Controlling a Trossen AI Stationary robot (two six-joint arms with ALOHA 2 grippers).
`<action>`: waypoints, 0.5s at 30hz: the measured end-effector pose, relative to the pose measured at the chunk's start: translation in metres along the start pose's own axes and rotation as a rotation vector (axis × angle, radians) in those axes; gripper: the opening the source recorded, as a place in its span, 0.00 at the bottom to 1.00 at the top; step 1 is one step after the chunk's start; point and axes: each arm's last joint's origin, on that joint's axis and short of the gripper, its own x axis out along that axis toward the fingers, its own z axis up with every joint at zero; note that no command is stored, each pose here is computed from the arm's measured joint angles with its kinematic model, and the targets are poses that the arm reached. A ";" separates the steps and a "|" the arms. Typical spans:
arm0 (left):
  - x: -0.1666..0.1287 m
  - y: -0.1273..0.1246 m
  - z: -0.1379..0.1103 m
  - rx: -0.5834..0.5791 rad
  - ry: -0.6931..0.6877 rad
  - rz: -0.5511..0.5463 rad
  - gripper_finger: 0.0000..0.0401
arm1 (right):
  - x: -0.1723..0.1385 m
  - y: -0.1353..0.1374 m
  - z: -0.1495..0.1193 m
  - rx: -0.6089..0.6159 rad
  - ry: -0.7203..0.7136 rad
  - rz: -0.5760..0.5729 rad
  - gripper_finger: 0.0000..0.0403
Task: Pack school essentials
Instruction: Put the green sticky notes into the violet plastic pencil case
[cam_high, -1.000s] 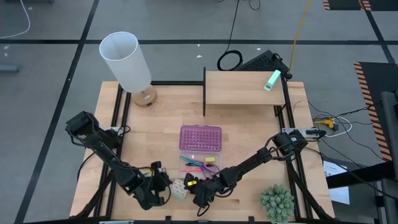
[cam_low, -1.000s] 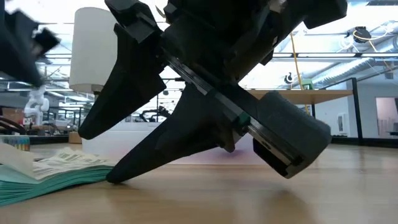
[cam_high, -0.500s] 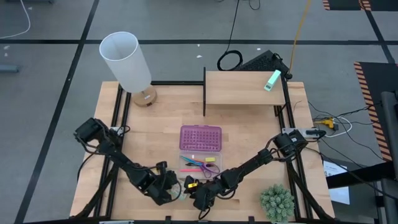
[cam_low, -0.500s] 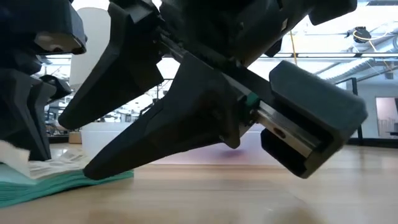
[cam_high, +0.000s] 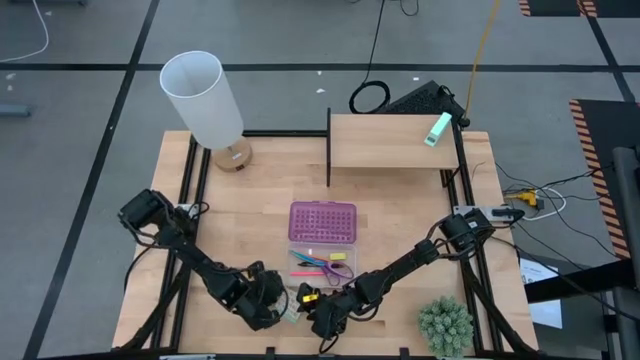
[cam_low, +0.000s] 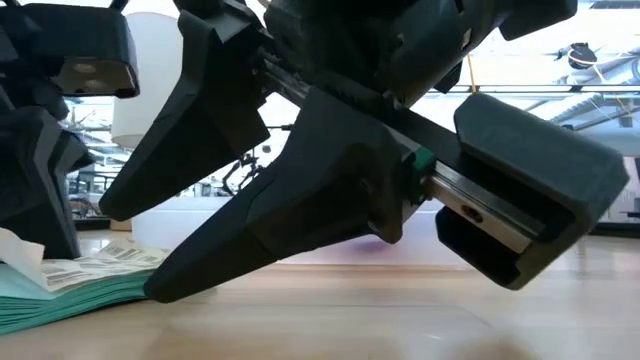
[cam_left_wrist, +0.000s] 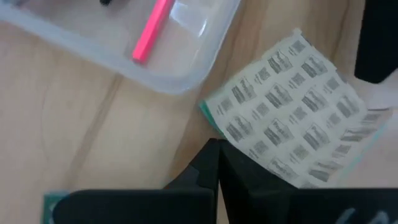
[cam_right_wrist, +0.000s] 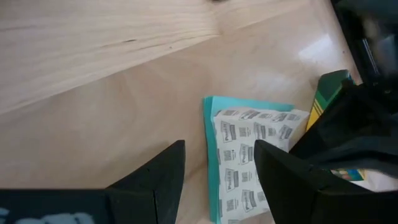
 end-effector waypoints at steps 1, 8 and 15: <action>-0.004 0.000 0.000 -0.014 0.012 -0.009 0.02 | 0.000 0.000 0.000 -0.003 0.000 -0.001 0.46; -0.038 -0.006 -0.001 0.035 -0.026 -0.076 0.02 | 0.000 0.000 0.000 -0.004 -0.003 -0.002 0.46; -0.023 -0.011 -0.019 0.048 0.041 -0.064 0.02 | 0.000 0.000 0.000 -0.006 -0.004 0.000 0.46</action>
